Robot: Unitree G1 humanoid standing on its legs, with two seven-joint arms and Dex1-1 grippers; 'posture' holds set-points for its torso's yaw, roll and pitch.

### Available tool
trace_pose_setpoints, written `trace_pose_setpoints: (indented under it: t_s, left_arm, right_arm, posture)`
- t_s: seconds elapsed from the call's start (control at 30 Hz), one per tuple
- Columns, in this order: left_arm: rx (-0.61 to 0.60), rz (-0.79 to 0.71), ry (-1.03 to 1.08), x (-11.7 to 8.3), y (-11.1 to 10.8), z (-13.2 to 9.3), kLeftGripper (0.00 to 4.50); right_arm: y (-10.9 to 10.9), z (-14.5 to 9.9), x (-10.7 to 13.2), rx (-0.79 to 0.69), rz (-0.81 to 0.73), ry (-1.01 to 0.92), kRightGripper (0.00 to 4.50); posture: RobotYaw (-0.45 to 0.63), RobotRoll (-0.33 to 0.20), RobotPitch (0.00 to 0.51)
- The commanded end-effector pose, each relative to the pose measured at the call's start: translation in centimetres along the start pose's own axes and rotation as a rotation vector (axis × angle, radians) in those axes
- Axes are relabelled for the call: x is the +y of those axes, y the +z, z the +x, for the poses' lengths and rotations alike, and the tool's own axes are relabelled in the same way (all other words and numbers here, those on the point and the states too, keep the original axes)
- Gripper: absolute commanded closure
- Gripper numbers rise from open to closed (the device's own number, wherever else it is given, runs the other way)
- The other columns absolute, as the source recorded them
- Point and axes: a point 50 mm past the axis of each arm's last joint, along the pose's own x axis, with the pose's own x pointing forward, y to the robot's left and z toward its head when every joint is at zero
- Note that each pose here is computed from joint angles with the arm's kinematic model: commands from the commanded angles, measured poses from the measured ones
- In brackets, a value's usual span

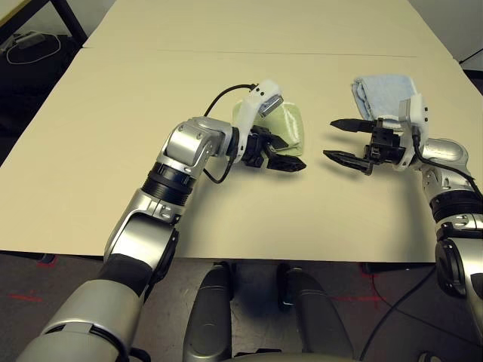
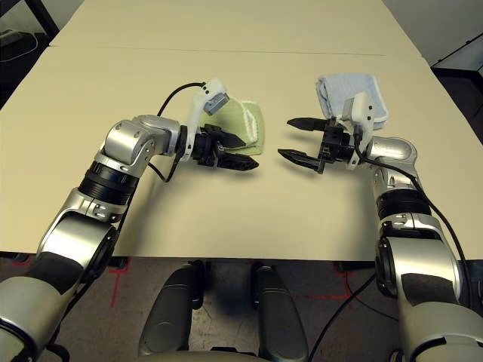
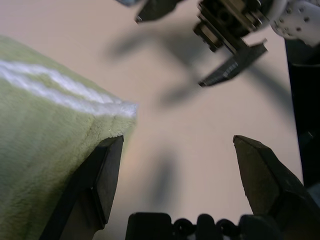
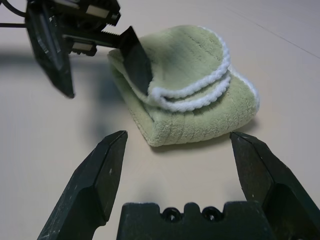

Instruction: Fold the towel and set it aside.

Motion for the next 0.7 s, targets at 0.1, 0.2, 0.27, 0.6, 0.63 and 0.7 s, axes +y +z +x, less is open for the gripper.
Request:
trace_pose_setpoints:
  t_s: [0.1,0.2,0.27,0.6,0.63,0.7]
  left_arm:
    - [-0.07,0.02,-0.08,-0.9,2.4,-1.8,0.04]
    - [-0.091,-0.003,-0.131,-1.5,3.2,-3.3,0.04]
    - [-0.104,-0.004,-0.144,-1.7,3.9,-4.3,0.04]
    - [-0.142,0.084,0.077,0.4,1.7,-7.2,0.04]
    - [-0.144,0.13,0.13,0.8,1.1,-7.4,0.04]
    - [-0.152,0.18,0.22,1.6,-0.2,-8.0,0.04]
  right_arm:
    - [0.1,-0.1,-0.3,-0.005,0.012,-0.01,0.0]
    - [0.4,0.2,-0.6,-0.022,0.022,-0.018,0.0]
    - [0.6,0.4,-0.8,-0.041,0.035,-0.03,0.0]
    - [1.2,1.7,-1.3,-0.075,0.071,-0.042,0.0]
    - [1.2,1.7,-1.3,-0.077,0.079,-0.046,0.0]
    - [1.2,1.7,-1.4,-0.077,0.1,-0.051,0.0]
  posture:
    - [0.16,0.0,0.195]
    - [0.16,0.0,0.195]
    - [0.17,0.0,0.196]
    - [0.17,0.0,0.189]
    - [0.17,0.0,0.189]
    - [0.17,0.0,0.189]
